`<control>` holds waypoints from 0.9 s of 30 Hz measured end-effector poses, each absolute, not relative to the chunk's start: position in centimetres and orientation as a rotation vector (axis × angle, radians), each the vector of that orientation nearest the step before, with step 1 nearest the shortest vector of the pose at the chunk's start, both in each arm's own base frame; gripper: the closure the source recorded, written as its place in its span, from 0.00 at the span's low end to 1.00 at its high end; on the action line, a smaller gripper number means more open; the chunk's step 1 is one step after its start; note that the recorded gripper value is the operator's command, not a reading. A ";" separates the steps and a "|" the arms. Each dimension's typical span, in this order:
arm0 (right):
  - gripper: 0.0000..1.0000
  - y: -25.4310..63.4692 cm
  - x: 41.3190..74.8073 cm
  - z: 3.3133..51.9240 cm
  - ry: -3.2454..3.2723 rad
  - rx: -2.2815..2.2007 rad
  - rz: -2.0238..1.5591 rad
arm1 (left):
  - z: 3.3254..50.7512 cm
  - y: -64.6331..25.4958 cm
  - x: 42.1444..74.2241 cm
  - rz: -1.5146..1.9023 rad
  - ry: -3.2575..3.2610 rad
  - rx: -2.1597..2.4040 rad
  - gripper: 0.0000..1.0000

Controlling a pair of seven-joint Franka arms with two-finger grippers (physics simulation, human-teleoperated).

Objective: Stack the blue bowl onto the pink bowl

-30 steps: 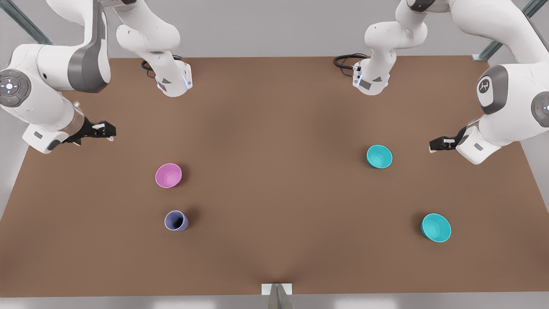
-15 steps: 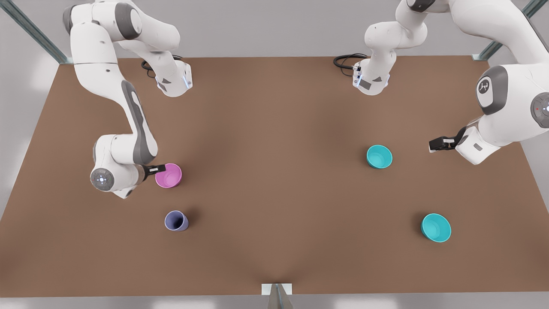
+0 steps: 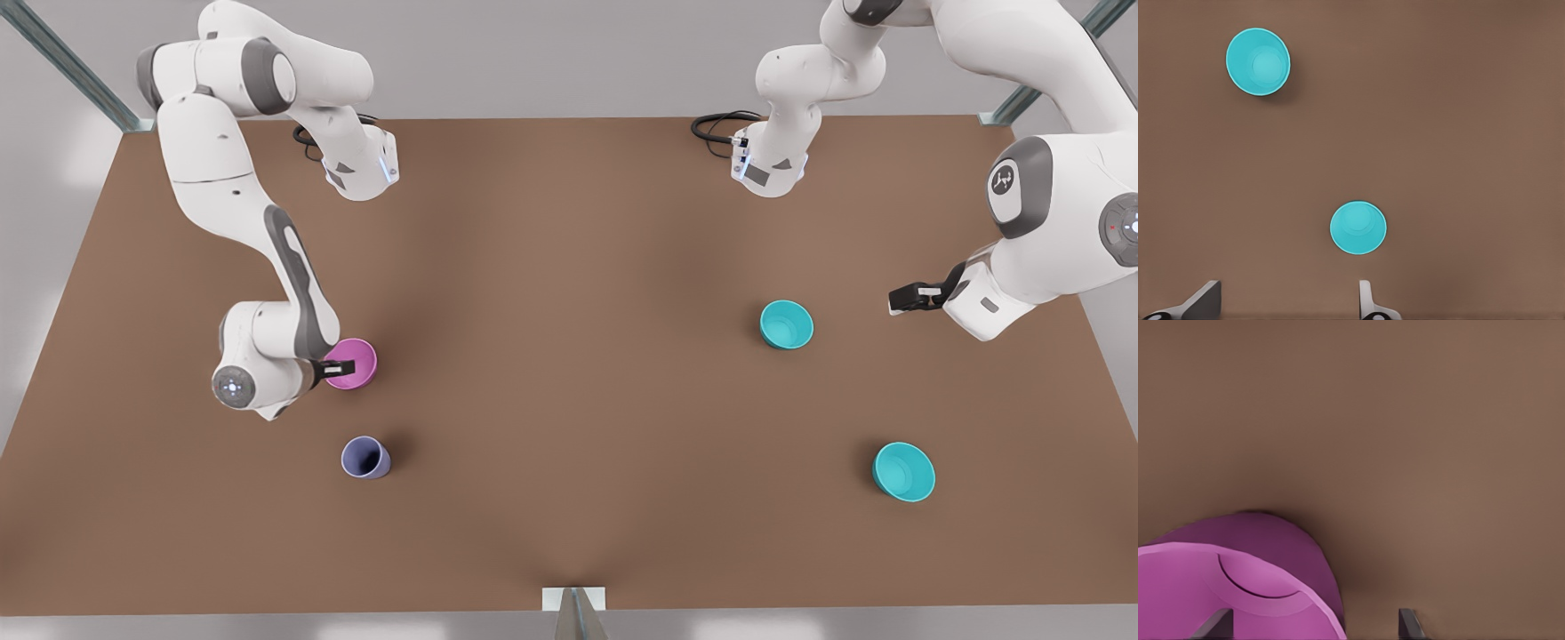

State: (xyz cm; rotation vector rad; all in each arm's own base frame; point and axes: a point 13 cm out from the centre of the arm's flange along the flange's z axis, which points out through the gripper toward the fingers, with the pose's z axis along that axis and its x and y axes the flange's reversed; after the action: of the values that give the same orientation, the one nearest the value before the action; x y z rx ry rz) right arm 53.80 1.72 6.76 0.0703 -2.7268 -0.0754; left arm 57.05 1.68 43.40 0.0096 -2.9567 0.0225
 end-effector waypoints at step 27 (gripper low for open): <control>0.79 46.2 58.8 16.4 -2.815 0.219 -0.557 | 43.4 1.8 56.8 0.022 -2.948 0.010 0.00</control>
State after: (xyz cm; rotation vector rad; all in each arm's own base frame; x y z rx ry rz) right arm 58.83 46.23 16.44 0.2187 -2.8152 -0.5573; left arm 56.80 1.79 43.41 0.0105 -2.9483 0.0218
